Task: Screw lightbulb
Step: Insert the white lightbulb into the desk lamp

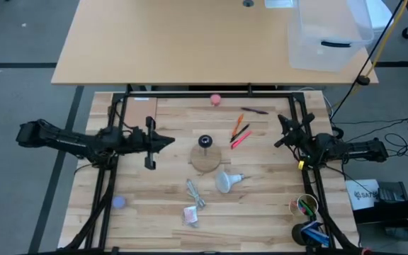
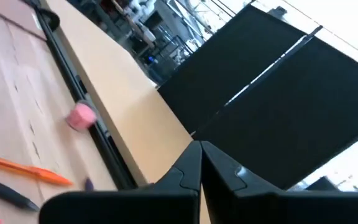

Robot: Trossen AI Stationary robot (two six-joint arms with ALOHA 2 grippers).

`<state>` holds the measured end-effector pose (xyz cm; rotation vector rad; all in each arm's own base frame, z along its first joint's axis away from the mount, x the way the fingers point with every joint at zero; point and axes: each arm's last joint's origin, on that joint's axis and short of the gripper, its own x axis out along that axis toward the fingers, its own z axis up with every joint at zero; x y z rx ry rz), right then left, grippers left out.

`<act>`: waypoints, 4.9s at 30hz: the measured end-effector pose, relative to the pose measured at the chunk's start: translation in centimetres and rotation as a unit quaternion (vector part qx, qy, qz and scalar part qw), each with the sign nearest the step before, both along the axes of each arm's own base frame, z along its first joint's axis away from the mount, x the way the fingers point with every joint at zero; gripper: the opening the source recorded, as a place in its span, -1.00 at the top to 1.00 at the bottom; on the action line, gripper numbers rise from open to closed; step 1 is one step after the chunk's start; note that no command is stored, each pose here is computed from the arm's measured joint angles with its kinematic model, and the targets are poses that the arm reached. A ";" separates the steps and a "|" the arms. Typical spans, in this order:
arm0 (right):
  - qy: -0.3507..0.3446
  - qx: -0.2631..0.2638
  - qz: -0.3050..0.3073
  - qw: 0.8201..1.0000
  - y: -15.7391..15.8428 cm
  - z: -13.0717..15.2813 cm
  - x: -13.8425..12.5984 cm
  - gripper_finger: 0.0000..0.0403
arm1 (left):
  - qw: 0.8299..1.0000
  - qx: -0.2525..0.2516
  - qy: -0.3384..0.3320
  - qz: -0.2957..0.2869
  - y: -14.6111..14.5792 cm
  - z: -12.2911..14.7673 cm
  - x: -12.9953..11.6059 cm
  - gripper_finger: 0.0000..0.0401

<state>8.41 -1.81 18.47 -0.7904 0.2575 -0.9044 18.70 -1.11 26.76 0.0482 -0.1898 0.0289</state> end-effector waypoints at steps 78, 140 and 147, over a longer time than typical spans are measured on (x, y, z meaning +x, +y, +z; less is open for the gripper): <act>-0.154 0.474 0.390 0.775 2.5 11.5 12.3 1.00 | 0.974 -0.023 0.219 0.053 0.0 -2.9 6.5 0.80; 0.322 0.521 0.238 0.754 5.7 -1.5 19.1 -0.38 | 0.942 -0.105 0.288 0.139 3.0 -16.8 12.8 -0.05; 0.359 0.544 0.251 0.716 6.1 -2.1 19.6 -0.38 | 0.942 -0.106 0.288 0.139 3.0 -16.8 12.8 -0.05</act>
